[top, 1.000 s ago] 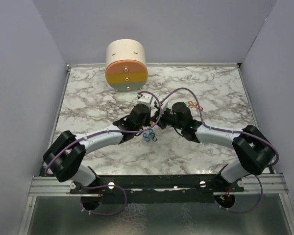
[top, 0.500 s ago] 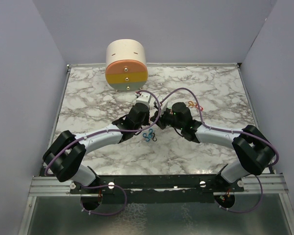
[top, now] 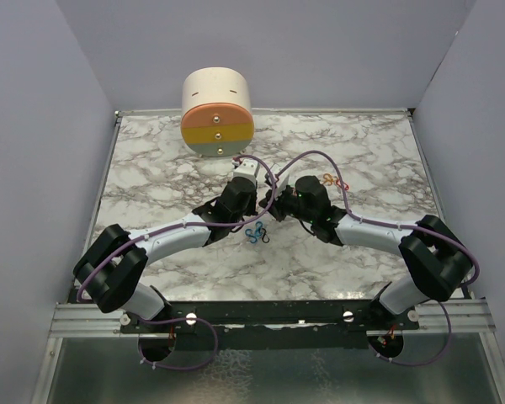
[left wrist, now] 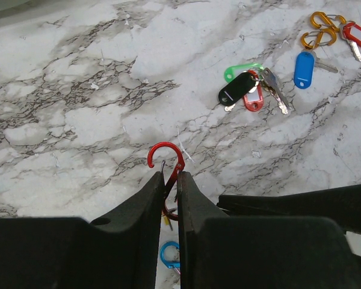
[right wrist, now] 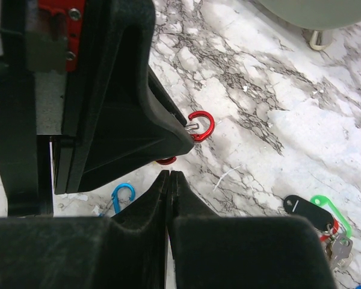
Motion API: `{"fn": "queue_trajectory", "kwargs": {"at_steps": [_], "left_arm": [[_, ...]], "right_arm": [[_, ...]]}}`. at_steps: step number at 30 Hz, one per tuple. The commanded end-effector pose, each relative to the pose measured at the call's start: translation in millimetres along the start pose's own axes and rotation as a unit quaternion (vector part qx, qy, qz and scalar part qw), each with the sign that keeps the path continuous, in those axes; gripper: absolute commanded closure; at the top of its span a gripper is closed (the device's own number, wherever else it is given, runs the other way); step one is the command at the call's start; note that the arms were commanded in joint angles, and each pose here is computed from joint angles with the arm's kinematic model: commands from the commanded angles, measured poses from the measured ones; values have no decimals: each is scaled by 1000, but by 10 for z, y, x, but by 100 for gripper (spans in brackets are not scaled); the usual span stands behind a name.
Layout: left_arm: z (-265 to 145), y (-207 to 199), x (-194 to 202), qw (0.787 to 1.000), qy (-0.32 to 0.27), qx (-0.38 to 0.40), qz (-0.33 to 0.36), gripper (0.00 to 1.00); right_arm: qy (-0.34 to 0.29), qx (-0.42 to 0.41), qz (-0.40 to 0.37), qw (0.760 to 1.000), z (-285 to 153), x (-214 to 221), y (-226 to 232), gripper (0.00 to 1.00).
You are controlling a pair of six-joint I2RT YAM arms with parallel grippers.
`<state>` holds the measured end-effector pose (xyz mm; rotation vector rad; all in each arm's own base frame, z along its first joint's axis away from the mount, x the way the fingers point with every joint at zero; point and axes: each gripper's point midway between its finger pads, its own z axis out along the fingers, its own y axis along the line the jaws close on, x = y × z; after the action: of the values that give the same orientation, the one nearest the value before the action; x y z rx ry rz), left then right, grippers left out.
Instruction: Put the keys on the keyring
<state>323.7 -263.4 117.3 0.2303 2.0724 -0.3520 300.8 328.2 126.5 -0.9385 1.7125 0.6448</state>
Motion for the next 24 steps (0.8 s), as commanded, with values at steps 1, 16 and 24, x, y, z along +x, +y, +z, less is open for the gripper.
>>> {"fn": "queue_trajectory", "kwargs": {"at_steps": [1, 16, 24], "left_arm": [[-42, -41, -287, 999, -36, 4, -18, 84], [-49, -31, -243, 999, -32, 5, -20, 83], [-79, -16, -365, 998, -46, 2, -40, 83]], "right_arm": [[-21, 40, 4, 999, -53, -139, -108, 99], [-6, 81, 52, 995, -9, -97, -241, 86], [-13, 34, 115, 993, 18, -140, -101, 66]]}}
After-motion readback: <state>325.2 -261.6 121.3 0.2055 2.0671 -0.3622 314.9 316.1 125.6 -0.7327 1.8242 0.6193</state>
